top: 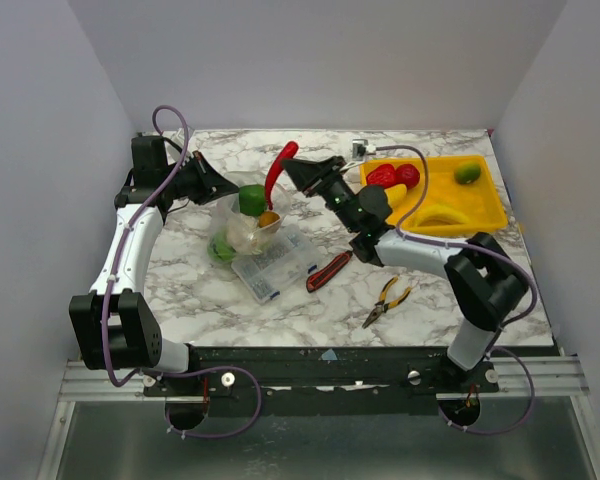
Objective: Place the food in the zip-top bag and seal the zipper
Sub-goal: Place the fake vegetable in the zipper food storage bag.
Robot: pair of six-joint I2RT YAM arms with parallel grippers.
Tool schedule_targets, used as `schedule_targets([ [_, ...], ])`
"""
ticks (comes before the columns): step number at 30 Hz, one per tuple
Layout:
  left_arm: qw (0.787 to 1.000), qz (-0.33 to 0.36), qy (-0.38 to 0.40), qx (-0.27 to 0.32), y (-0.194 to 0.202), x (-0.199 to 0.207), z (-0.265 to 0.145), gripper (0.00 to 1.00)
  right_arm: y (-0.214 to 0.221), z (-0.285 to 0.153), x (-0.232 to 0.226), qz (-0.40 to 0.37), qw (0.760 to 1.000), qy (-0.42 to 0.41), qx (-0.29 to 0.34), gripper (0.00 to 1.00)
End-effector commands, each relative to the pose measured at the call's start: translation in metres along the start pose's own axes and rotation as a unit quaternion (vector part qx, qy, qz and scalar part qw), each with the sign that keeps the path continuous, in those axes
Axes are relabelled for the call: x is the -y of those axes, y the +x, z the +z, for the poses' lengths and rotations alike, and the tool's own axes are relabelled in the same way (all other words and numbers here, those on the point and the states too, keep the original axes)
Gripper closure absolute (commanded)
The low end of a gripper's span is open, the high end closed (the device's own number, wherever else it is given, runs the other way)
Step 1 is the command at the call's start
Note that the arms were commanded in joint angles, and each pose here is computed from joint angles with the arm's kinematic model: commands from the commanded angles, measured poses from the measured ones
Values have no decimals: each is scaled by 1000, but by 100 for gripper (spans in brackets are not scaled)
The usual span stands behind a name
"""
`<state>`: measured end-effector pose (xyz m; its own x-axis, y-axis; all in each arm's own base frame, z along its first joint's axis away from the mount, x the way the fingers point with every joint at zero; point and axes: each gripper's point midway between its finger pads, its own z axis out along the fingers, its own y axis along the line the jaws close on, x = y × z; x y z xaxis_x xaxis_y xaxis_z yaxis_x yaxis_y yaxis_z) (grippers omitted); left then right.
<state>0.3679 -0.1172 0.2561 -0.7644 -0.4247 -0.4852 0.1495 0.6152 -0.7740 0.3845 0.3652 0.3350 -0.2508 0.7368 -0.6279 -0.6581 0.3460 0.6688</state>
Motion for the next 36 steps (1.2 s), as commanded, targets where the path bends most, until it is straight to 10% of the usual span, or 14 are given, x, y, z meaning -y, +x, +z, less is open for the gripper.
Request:
schedule_targets([
  [1,1000,17,23,10,-3,14,-8,100,21,11,-9,-3,1000,-12,20,94],
  [18,999,20,25,13,-3,16,-10,100,133,4,27,-66,989,126,-46,75],
  [24,999,22,21,14,-3,15,-10,100,132,3,29,-126,965,189,-129,35],
  [36,999,26,11,17,-5,12,-10,100,64,-46,71,-245,894,278,-251,21],
])
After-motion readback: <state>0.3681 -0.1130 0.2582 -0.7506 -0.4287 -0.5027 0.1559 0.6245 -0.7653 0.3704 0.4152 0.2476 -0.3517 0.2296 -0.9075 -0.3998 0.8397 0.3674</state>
